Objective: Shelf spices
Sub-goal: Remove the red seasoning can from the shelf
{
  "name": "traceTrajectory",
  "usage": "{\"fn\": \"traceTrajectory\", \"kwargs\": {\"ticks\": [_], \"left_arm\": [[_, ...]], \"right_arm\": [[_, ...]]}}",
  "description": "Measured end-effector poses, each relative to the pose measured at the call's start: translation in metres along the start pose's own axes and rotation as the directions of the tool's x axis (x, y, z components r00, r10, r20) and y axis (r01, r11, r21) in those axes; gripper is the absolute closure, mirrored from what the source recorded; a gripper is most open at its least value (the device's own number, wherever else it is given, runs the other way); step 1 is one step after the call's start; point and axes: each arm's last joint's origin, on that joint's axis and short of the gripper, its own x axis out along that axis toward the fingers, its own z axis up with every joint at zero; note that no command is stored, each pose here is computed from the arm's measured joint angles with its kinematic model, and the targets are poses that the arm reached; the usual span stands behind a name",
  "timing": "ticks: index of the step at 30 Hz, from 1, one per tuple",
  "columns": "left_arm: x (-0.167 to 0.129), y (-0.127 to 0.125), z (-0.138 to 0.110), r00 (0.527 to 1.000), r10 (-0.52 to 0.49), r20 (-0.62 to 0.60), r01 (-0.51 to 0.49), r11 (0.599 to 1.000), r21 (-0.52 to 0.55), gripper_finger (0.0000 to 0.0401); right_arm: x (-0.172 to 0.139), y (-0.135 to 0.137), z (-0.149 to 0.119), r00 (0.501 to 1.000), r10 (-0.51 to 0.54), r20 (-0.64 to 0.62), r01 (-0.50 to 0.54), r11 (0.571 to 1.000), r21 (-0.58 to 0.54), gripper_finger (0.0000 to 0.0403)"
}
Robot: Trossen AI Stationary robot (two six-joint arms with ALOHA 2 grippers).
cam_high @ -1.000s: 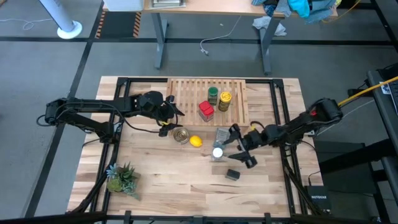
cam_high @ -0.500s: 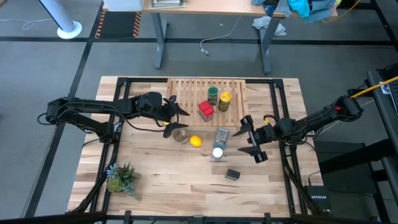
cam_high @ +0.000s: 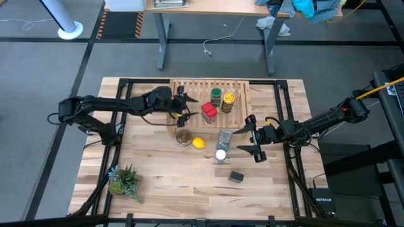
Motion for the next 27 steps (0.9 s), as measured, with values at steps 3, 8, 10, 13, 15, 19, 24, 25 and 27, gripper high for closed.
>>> {"fn": "traceTrajectory", "kwargs": {"ticks": [3,8,10,13,15,19,24,25,27], "left_arm": [[-0.001,0.011,-0.001,0.999,0.005,0.036,-0.004,0.999,-0.034,0.0164],[-0.003,0.015,-0.003,0.99,-0.116,0.08,0.12,0.992,-0.05,0.0164],[-0.003,0.014,-0.003,0.988,-0.126,0.086,0.13,0.991,-0.043,0.0164],[-0.003,0.013,-0.002,0.987,-0.134,0.089,0.138,0.99,-0.037,0.0164],[-0.003,0.011,-0.001,0.985,-0.141,0.098,0.145,0.989,-0.033,0.0164],[-0.002,0.007,0.002,0.982,-0.155,0.109,0.158,0.987,-0.026,0.0164],[-0.002,0.003,0.005,0.978,-0.163,0.132,0.166,0.986,-0.014,0.0164],[-0.002,0.002,0.006,0.977,-0.165,0.131,0.169,0.986,-0.014,0.0164],[-0.002,0.001,0.006,0.976,-0.171,0.132,0.174,0.985,-0.012,0.0164]], "right_arm": [[0.0,-0.001,-0.002,0.999,-0.03,-0.022,0.03,1.0,-0.001,0.0143],[0.0,-0.005,-0.013,0.976,-0.178,-0.124,0.179,0.984,-0.001,0.0143],[0.001,-0.006,-0.017,0.963,-0.225,-0.15,0.227,0.974,-0.002,0.0143],[0.004,-0.006,-0.023,0.947,-0.268,-0.177,0.271,0.963,-0.008,0.0143],[0.01,-0.007,-0.025,0.932,-0.307,-0.191,0.309,0.951,-0.02,0.0143],[0.027,-0.007,-0.032,0.898,-0.376,-0.227,0.373,0.926,-0.058,0.0143],[0.052,-0.007,-0.038,0.856,-0.454,-0.249,0.429,0.891,-0.15,0.0143],[0.056,-0.007,-0.039,0.845,-0.472,-0.251,0.442,0.881,-0.171,0.0143],[0.063,-0.008,-0.041,0.818,-0.513,-0.259,0.468,0.857,-0.217,0.0143]]}}
